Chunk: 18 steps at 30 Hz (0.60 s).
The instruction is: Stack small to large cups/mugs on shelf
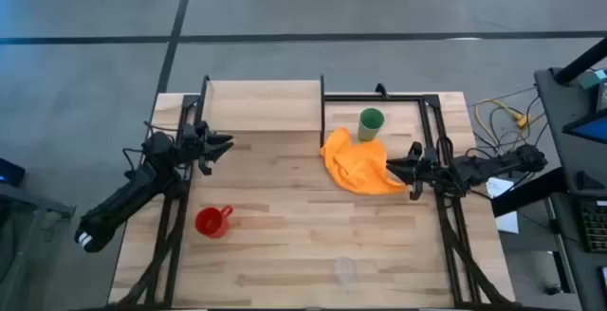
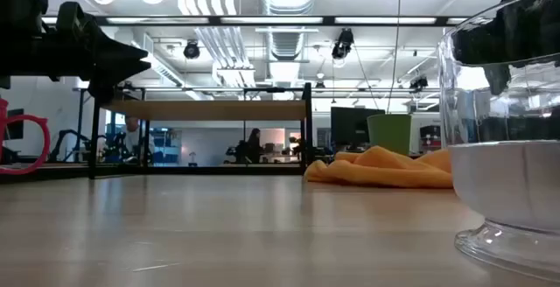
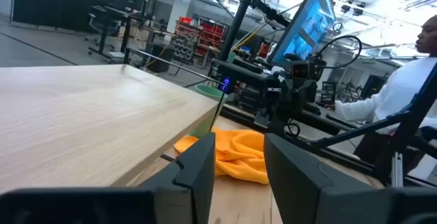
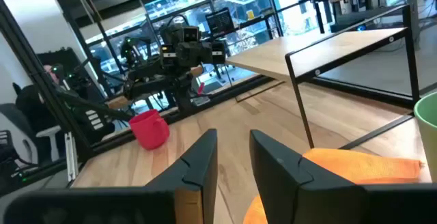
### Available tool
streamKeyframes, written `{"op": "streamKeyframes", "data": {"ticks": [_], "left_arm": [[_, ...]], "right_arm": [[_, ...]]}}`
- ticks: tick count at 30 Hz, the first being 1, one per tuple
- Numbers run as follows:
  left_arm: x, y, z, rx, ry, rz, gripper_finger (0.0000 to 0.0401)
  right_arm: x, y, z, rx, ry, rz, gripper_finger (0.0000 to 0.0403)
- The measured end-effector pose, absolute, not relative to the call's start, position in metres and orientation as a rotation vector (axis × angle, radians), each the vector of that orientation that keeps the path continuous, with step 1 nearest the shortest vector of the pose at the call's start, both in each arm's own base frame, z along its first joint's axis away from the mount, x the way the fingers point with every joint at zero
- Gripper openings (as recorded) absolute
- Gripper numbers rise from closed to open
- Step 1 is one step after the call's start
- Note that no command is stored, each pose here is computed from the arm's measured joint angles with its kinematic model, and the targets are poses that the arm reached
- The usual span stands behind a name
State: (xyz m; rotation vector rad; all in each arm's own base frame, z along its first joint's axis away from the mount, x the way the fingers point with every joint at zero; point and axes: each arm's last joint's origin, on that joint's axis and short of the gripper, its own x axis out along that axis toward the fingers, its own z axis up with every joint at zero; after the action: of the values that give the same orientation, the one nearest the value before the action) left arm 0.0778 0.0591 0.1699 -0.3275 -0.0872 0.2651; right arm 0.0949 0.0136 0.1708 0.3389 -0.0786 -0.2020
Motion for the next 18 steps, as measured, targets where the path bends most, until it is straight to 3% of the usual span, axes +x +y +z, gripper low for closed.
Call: {"op": "streamKeyframes", "data": {"ticks": [18], "left_arm": [[0.0778, 0.0591, 0.1699, -0.327, -0.087, 0.265, 0.0112]], "right_arm": [[0.0949, 0.0136, 0.1708, 0.339, -0.079, -0.203, 0.0082]]}}
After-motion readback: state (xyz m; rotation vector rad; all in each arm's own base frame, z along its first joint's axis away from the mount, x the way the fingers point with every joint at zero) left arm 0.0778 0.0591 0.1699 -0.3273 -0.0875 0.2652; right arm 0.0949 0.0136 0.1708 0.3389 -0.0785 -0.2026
